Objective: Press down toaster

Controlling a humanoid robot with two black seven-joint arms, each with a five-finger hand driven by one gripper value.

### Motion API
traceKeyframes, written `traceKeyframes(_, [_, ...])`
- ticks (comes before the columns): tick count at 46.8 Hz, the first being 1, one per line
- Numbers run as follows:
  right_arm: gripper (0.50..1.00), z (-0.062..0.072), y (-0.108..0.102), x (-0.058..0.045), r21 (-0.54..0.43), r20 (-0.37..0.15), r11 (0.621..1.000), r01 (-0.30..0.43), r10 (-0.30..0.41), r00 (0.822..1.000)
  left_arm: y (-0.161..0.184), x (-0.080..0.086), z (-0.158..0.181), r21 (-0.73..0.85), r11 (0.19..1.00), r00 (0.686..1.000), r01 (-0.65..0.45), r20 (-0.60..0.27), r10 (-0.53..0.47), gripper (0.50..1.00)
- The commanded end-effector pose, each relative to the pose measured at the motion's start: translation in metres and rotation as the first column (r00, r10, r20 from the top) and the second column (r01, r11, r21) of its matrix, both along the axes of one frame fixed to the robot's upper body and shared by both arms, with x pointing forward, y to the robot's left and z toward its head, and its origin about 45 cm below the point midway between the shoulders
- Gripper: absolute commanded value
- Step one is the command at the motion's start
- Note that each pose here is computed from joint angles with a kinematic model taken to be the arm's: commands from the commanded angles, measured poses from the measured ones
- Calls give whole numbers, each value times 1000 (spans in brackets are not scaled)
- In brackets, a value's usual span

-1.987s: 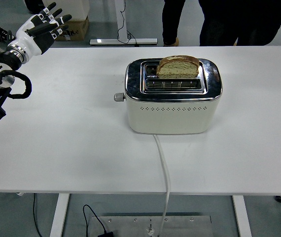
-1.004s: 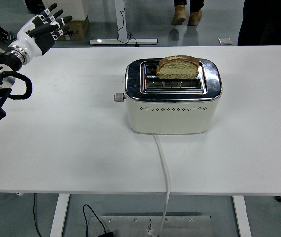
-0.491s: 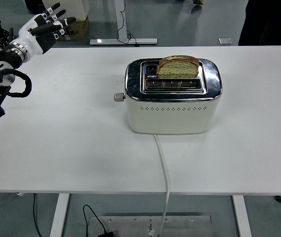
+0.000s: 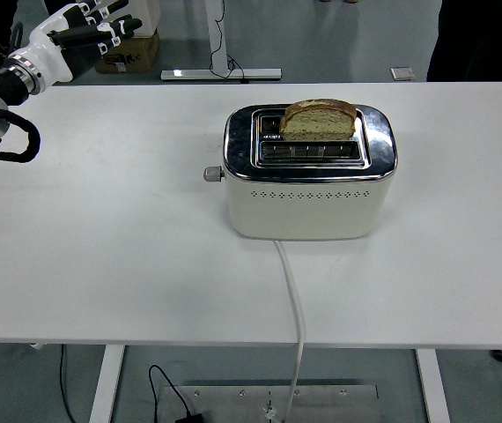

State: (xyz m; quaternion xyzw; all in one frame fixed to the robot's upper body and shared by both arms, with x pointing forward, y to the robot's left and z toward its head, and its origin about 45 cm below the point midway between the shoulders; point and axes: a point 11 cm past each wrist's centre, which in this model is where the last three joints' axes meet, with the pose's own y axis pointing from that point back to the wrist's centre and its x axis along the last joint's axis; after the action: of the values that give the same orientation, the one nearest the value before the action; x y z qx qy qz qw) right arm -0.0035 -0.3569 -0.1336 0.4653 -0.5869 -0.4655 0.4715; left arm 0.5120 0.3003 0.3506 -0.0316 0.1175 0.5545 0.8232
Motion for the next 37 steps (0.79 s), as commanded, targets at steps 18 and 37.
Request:
traceKeyframes(18, [998,0,0,0,0,0,1000,1,-1,1000,-9,-13,47,303,946,991,114,30,-129,1000])
traceKeyframes(37, [998,0,0,0,0,0,1000,1,-1,1000,-45,-46,57,733,540,878,413,-165,-449,1000])
